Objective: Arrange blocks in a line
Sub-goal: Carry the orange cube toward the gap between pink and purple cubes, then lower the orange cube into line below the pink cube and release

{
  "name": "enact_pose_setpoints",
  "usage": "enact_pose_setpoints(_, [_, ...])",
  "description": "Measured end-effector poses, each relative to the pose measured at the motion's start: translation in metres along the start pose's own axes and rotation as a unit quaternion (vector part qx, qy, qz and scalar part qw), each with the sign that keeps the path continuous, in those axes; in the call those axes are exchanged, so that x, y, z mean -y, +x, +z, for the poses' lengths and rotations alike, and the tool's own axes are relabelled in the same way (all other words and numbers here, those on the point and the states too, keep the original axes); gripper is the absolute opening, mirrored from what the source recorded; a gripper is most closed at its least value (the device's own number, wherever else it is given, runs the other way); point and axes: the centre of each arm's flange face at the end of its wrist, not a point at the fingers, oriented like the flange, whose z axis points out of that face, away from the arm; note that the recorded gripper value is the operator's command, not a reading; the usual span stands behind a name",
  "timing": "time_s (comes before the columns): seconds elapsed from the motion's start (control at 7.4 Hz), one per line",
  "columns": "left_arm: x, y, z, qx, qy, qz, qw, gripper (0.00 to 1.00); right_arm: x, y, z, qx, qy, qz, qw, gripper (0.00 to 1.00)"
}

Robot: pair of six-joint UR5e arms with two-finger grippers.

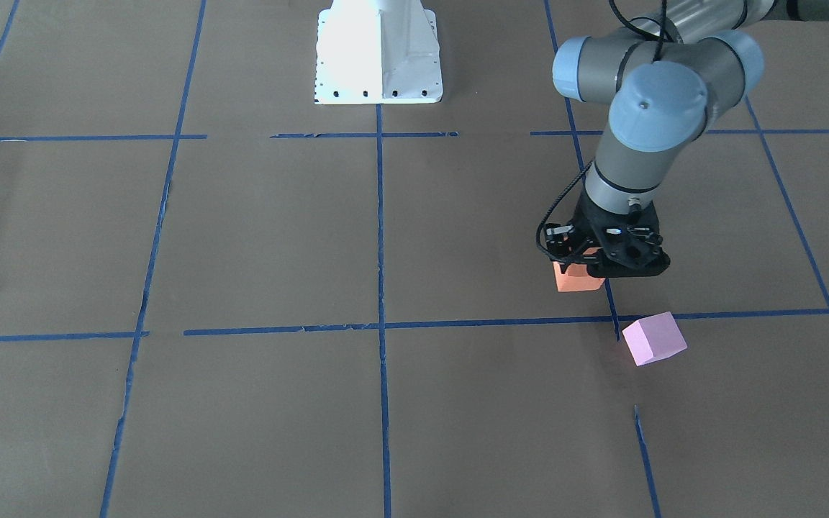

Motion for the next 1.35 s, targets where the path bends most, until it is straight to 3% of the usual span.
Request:
enact_pose_setpoints(0.41, [-0.018,-0.052,0.019,-0.013,0.0,-0.006,0.9999,0.0,0.0,0.0,0.0,0.0,0.0,0.0,1.0,1.0])
enact_pose_setpoints(1.35, [-0.025,-0.091,0.072,-0.025,0.004,-0.035,0.9991,0.0,0.0,0.0,0.0,0.0,0.0,0.0,1.0,1.0])
